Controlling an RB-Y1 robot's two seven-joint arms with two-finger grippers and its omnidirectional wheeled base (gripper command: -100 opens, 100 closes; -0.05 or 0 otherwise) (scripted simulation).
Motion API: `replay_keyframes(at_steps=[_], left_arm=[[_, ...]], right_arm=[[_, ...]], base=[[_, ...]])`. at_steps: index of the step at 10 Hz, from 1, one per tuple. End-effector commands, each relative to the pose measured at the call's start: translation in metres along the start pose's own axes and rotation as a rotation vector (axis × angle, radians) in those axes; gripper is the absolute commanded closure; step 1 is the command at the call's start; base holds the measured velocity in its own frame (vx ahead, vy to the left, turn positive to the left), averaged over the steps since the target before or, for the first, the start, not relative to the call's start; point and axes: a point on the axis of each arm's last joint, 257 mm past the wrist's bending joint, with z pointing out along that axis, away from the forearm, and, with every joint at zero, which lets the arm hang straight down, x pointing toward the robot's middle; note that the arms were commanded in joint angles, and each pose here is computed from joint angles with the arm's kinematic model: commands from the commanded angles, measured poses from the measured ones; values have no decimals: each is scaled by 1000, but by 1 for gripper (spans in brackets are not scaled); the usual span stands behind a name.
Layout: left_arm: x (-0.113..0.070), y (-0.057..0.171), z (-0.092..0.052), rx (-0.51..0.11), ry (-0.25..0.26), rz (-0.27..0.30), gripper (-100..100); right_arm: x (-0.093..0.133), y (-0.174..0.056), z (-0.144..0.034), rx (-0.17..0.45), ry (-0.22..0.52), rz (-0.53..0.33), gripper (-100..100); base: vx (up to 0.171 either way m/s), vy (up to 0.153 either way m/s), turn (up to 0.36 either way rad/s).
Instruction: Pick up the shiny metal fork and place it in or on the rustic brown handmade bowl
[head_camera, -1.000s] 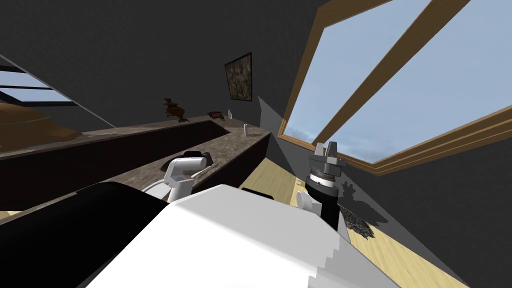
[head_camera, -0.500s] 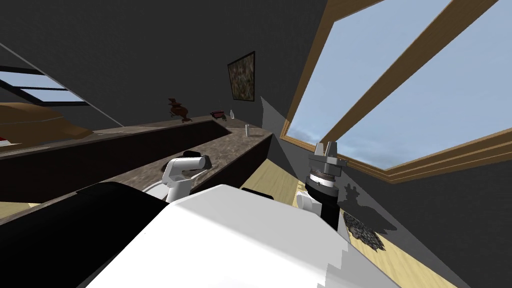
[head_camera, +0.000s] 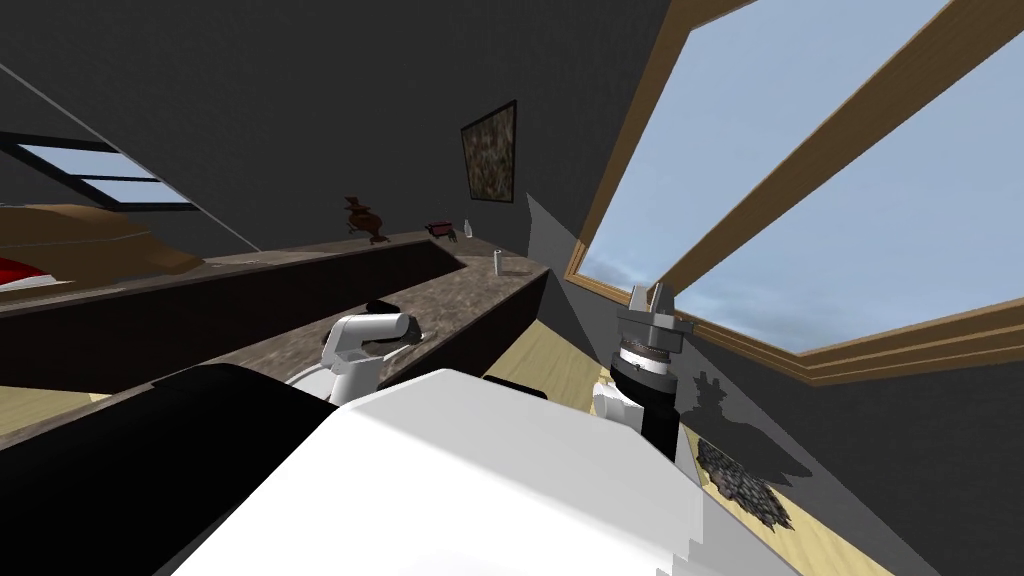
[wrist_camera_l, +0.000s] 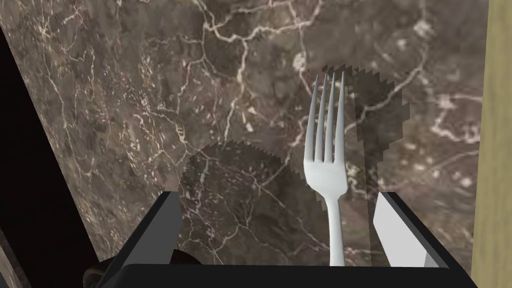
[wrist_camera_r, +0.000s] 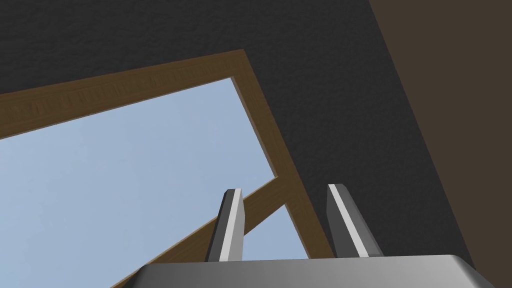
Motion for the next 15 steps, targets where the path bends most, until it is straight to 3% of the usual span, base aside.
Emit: replay_keyframes(at_steps=[1, 13, 15], left_arm=[[-7, 9, 0, -46, -18, -6, -100], [-43, 74, -17, -333, -139, -19, -100], [-44, 74, -17, -335, -140, -19, -100]], right_arm=[[0, 0, 0, 0, 0, 0, 0], [0, 0, 0, 0, 0, 0, 0], [0, 0, 0, 0, 0, 0, 0]], base=[[56, 7, 93], [50, 21, 58], [3, -5, 12]])
